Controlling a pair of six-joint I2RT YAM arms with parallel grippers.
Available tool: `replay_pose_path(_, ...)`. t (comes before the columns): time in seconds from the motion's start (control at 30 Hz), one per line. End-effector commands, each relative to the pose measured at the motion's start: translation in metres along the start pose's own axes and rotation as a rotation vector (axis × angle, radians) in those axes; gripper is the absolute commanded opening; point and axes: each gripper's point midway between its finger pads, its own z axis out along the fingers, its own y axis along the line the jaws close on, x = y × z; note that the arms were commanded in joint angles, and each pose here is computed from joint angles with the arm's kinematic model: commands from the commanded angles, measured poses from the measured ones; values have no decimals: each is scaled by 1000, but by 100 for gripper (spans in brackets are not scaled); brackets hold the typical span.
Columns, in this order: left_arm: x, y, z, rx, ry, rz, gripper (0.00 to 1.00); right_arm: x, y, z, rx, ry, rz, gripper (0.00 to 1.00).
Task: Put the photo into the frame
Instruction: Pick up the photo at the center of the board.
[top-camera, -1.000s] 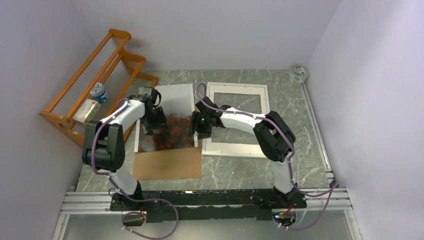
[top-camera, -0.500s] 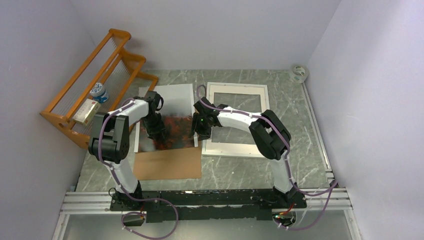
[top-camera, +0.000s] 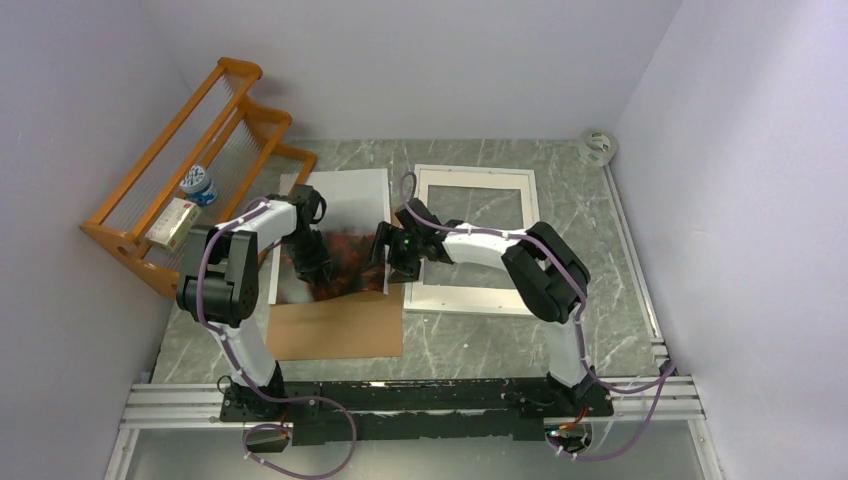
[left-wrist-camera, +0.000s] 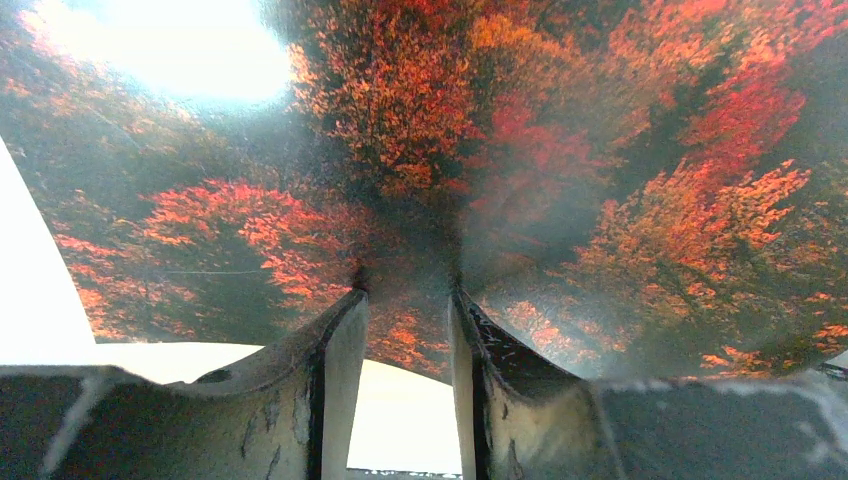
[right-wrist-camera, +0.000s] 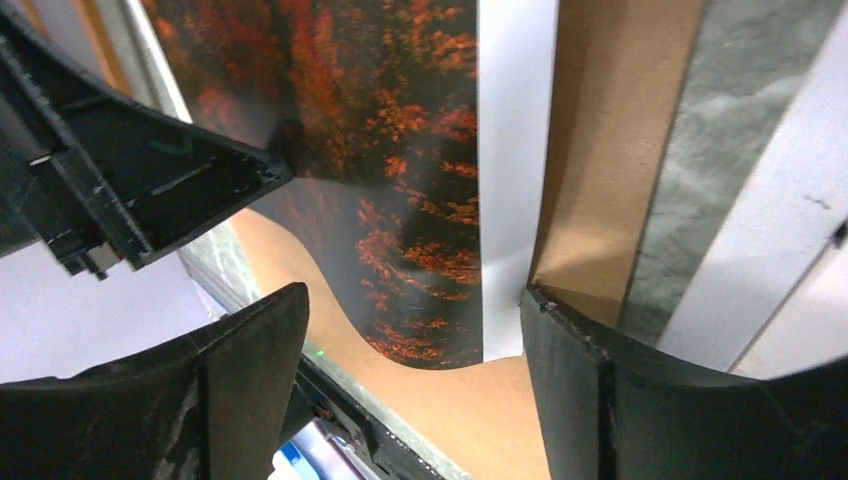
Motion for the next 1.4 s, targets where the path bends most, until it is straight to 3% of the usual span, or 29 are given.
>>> replay_pose_path(0.0,30,5,26,-9,123,-16,42,10,28,-5,-170,-2,-26,85)
replay_pose_path(0.27,32,7,25,-12,121,-11,42,-7,40,0,-264,-73,-77,95)
replay_pose_path(0.6,33,5,26,4,140,27,43,-50,42,12,-355,-216,-87,96)
replay_pose_path(0.8,32,5,24,8,138,42,43,-52,52,13,-402,-196,-132,93)
replay_pose_path(0.87,28,2,20,18,125,42,43,-49,53,9,-408,-187,-141,86)
replay_pose_path(1.07,12,-5,-1,42,48,35,44,-49,45,-3,-338,-197,-159,51)
replay_pose_path(1.3,-16,-24,-53,126,-92,39,51,-61,42,-17,-216,-227,-232,2)
replay_pose_path(1.37,-25,-32,-73,162,-134,41,54,-65,43,-26,-178,-241,-269,0)
